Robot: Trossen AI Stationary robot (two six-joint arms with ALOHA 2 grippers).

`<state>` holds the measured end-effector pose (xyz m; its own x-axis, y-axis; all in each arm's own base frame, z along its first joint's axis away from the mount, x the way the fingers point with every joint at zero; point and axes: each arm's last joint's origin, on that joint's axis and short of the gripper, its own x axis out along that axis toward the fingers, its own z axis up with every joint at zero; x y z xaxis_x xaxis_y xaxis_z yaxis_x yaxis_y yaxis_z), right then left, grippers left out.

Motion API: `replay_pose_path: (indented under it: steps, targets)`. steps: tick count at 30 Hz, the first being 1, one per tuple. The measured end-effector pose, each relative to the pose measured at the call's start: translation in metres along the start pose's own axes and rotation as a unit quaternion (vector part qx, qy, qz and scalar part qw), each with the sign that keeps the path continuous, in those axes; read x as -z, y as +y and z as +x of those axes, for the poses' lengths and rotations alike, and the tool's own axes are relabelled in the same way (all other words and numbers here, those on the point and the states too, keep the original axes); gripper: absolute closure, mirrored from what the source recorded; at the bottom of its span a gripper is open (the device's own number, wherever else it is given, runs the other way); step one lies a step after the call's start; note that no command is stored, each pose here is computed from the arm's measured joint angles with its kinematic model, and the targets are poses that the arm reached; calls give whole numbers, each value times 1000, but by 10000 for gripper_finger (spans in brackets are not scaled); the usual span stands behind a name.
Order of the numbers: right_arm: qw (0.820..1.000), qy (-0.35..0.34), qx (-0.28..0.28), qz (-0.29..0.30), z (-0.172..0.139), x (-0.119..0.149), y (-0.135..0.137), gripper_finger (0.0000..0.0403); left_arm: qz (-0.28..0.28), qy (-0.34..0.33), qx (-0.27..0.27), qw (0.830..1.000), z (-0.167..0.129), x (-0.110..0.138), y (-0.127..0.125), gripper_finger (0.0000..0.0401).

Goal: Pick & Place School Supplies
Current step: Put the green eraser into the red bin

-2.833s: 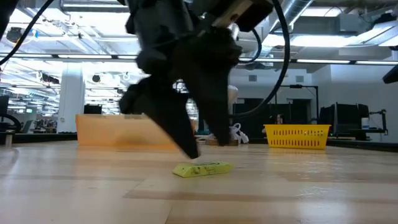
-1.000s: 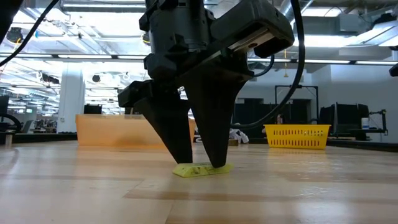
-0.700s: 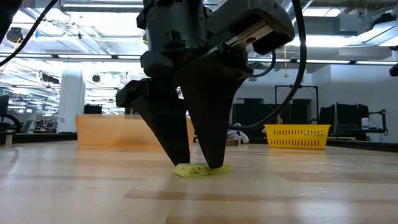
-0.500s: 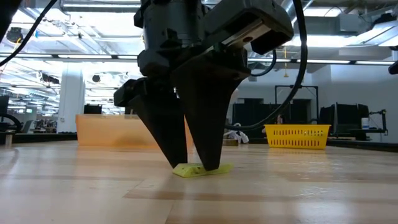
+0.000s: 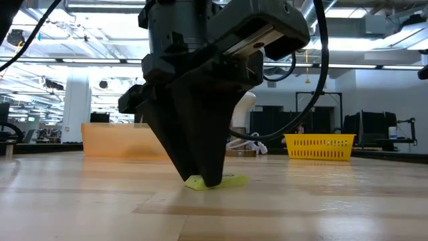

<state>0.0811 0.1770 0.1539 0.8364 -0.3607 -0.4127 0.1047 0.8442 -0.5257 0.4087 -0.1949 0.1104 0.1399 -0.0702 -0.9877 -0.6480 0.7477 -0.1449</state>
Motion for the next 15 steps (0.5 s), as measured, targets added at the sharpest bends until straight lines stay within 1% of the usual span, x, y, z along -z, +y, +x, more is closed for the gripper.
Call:
replay_pose_path:
  steps: [3,4,8,11,15]
  targets:
    - [1000,0,0,0,0,0,0,175,8,-1,5,1000,0,1,-1,367]
    - [1000,1,0,0,0,0,0,175,12,-5,5,1000,0,2,-2,378]
    - [1000,2,0,0,0,0,0,175,17,-21,1,1000,0,2,-3,380]
    - [1000,3,2,-1,1,-1,0,175,32,-41,-7,999,0,0,-2,380]
    - [1000,5,3,0,1,-6,0,175,45,-92,-30,994,0,-4,0,380]
